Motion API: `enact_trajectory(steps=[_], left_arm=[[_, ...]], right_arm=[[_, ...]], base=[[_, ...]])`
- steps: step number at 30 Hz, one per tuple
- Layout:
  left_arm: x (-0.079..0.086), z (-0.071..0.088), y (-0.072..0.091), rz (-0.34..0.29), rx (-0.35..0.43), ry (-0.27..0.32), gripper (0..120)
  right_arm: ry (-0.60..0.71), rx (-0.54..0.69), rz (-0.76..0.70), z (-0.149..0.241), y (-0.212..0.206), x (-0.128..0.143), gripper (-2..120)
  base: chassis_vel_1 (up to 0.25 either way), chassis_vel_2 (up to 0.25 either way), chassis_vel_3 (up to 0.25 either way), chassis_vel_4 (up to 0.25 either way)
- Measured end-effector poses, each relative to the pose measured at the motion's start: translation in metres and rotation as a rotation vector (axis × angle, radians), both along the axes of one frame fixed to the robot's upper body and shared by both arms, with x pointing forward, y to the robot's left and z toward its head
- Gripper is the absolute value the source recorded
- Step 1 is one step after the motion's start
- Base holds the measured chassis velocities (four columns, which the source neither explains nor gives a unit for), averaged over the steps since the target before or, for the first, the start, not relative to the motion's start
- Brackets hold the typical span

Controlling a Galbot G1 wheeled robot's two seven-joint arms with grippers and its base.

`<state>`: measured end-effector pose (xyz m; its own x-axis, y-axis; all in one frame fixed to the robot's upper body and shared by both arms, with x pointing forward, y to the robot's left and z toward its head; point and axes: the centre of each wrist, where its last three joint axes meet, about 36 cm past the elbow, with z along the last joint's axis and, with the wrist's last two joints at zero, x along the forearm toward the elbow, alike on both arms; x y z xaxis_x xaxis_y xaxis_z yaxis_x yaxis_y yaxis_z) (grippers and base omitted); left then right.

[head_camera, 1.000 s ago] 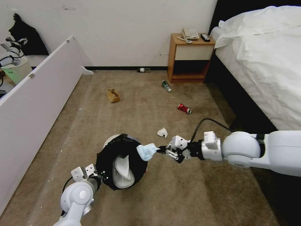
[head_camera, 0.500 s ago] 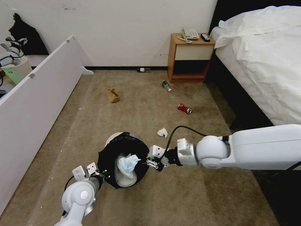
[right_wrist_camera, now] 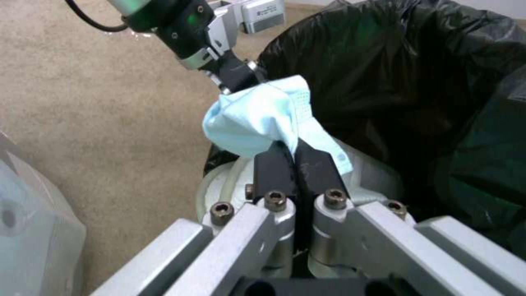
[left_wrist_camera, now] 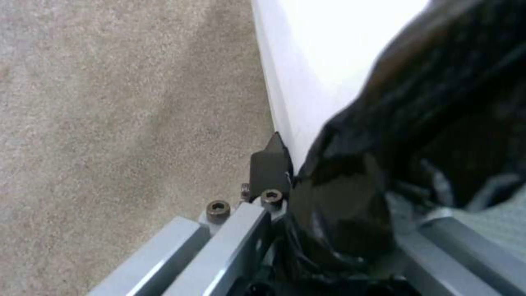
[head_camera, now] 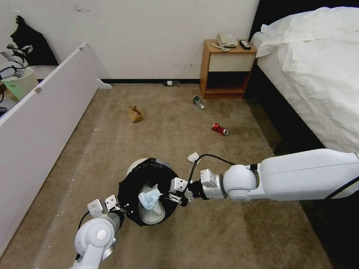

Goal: Pick up the trash bin and place the garbage on the floor into it.

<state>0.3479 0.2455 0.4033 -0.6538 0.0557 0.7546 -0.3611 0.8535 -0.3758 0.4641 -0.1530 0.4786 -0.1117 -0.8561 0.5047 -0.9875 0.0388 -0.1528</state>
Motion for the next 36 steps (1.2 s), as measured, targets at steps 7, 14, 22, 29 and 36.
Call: enact_trajectory(steps=[7, 14, 22, 29, 36], left_arm=[[-0.005, -0.002, -0.005, -0.011, 0.006, 0.011, 0], [-0.007, -0.003, -0.008, -0.015, 0.004, 0.013, 0], [-0.008, -0.002, -0.011, -0.020, -0.002, 0.013, 0], [-0.008, -0.001, -0.012, -0.021, -0.008, 0.009, 0], [-0.008, 0.000, -0.010, -0.020, -0.008, 0.008, 0]], right_arm=[[-0.008, -0.003, -0.001, -0.004, 0.003, 0.005, 0], [-0.015, -0.005, -0.007, -0.009, 0.005, 0.006, 5], [-0.018, -0.009, -0.015, -0.014, 0.006, 0.008, 36], [-0.014, -0.008, -0.016, -0.018, 0.008, 0.007, 61], [-0.012, -0.008, -0.015, -0.021, 0.010, 0.007, 88]], base=[[0.000, 0.000, 0.000, 0.000], [0.000, 0.000, 0.000, 0.000], [0.000, 0.000, 0.000, 0.000], [0.000, 0.000, 0.000, 0.000], [0.000, 0.000, 0.000, 0.000]])
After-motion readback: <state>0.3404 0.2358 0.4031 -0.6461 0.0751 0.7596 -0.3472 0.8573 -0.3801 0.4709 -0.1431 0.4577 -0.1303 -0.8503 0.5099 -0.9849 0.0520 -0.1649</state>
